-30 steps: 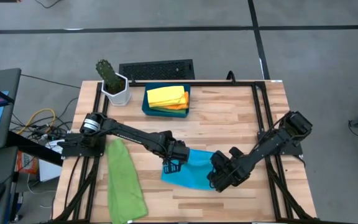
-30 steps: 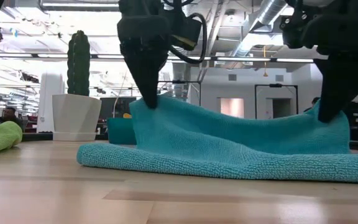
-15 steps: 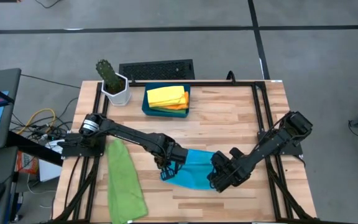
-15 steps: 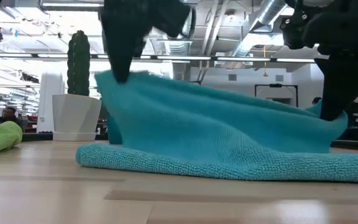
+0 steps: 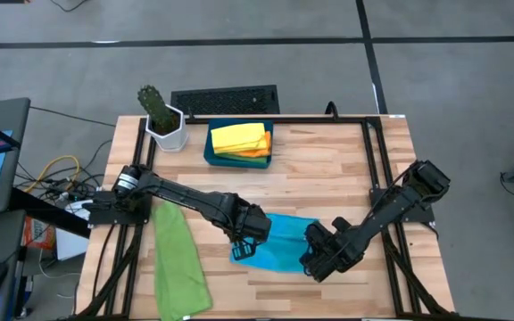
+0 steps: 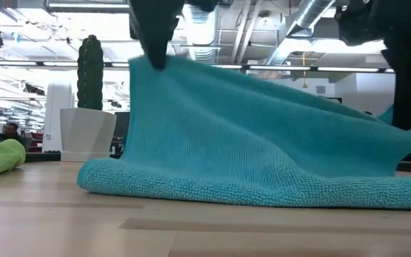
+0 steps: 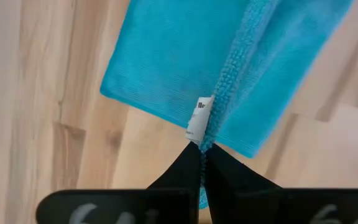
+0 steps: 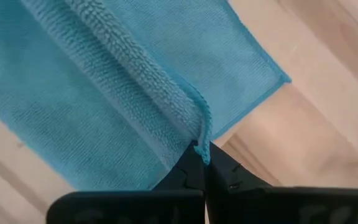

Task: Fold microfiber towels
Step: Fold the blue towel

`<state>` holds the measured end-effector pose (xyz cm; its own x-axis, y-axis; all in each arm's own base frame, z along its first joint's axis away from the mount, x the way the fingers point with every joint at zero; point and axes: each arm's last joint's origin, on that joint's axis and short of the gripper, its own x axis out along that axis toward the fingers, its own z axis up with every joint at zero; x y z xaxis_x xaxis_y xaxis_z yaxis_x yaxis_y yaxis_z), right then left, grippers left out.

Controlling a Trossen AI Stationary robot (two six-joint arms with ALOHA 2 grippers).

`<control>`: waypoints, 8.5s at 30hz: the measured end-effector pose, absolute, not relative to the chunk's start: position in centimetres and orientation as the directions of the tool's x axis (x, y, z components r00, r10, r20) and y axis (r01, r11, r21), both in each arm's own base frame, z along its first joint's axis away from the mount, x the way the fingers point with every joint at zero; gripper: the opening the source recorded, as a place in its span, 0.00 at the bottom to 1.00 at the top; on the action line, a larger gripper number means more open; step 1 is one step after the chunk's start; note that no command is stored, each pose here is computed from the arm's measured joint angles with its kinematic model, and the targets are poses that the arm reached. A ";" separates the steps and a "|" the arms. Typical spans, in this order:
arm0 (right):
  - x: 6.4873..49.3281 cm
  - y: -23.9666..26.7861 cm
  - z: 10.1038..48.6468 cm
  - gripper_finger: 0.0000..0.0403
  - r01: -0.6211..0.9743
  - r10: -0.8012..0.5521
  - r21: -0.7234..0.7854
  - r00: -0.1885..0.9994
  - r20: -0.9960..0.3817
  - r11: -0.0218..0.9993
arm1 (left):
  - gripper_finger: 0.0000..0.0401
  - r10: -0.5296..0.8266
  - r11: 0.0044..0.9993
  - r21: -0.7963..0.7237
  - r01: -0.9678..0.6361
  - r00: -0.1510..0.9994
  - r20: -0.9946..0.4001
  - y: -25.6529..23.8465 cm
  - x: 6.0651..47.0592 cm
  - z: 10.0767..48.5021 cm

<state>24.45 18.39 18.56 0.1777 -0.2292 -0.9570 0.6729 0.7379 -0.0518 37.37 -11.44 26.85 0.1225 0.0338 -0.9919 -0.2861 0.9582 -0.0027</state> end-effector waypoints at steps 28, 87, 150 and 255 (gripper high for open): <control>24.1 19.5 20.3 0.03 0.727 -0.218 -0.042 0.150 -0.964 0.685 | 0.00 0.016 0.938 -0.023 -0.345 0.109 -0.994 -12.1 37.1 22.4; 25.9 14.0 17.5 0.51 0.732 -0.335 -0.159 0.099 -0.937 0.663 | 0.53 0.270 0.865 0.178 -0.469 0.136 -0.953 -9.4 36.7 18.4; 21.0 28.3 15.0 0.29 0.419 -0.267 0.166 0.789 -0.553 0.893 | 0.29 -0.122 0.907 -0.340 -0.249 0.616 -0.778 -19.7 27.2 13.8; 23.7 25.2 10.7 0.22 0.076 -0.033 0.010 0.538 -0.843 0.997 | 0.24 -0.100 0.898 -0.430 -0.089 0.912 -0.398 -20.8 33.9 17.4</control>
